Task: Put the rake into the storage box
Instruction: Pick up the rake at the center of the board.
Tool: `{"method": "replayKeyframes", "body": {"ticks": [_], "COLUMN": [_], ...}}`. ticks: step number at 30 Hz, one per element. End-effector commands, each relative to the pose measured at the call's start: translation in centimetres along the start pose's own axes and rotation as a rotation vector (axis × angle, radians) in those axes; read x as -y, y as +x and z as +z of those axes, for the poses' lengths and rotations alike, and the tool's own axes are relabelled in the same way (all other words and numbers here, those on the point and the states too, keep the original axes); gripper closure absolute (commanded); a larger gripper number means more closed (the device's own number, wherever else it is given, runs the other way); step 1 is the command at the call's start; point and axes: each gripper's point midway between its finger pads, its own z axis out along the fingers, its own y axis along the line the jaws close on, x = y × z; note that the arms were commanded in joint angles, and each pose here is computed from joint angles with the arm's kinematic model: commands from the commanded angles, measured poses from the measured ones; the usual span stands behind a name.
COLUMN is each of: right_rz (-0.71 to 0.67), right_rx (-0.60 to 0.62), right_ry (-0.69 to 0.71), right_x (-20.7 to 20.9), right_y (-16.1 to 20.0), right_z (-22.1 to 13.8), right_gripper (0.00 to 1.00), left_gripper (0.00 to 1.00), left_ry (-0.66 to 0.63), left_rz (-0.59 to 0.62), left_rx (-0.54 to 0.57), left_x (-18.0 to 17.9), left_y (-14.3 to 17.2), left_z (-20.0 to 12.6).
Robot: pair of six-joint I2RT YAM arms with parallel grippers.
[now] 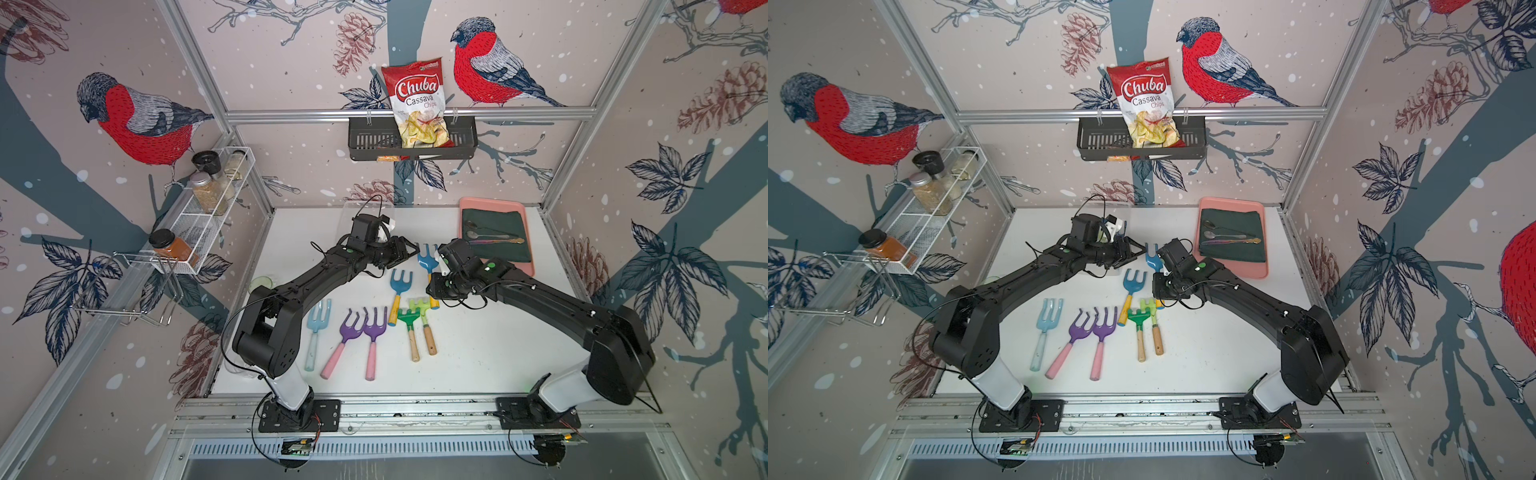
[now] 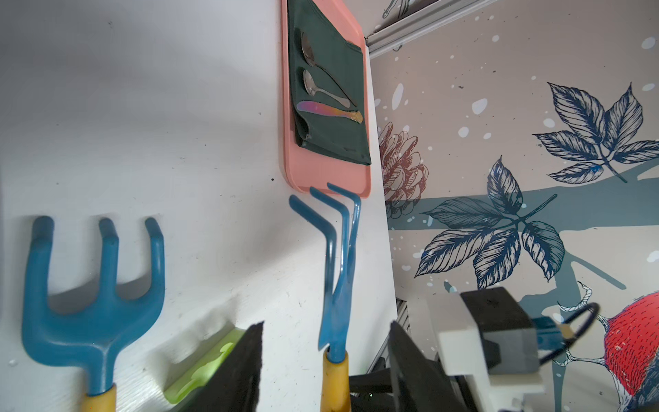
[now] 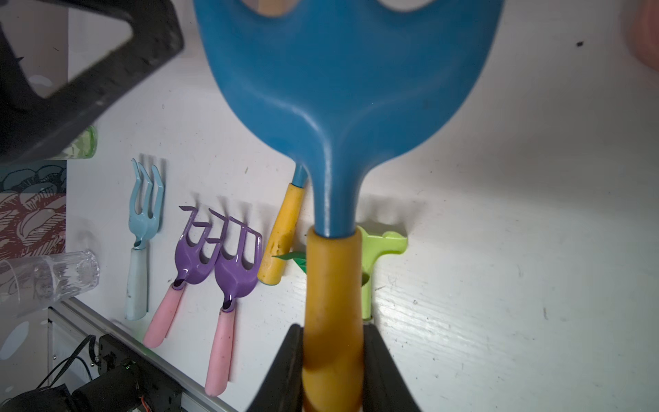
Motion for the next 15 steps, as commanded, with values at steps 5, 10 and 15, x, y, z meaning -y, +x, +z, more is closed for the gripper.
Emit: {"method": "replayKeyframes", "body": {"ticks": [5, 10, 15], "right_rz": [-0.020, -0.027, -0.026], "right_rx": [-0.004, -0.009, -0.012], "right_ry": [-0.045, -0.046, -0.050], "right_x": [-1.0, -1.0, -1.0], "right_y": [-0.6, -0.7, -0.8], "right_z": [-0.6, -0.3, -0.1], "right_gripper": [0.81, 0.81, 0.81], "left_gripper": [0.54, 0.61, 0.73], "left_ry": [0.042, 0.050, 0.052], "left_rz": [0.022, 0.020, 0.020], "left_rx": [0.016, 0.007, 0.004], "left_x": [1.0, 1.3, 1.4], "left_y": [-0.3, 0.0, 0.0], "left_z": [1.1, 2.1, 2.5]}}
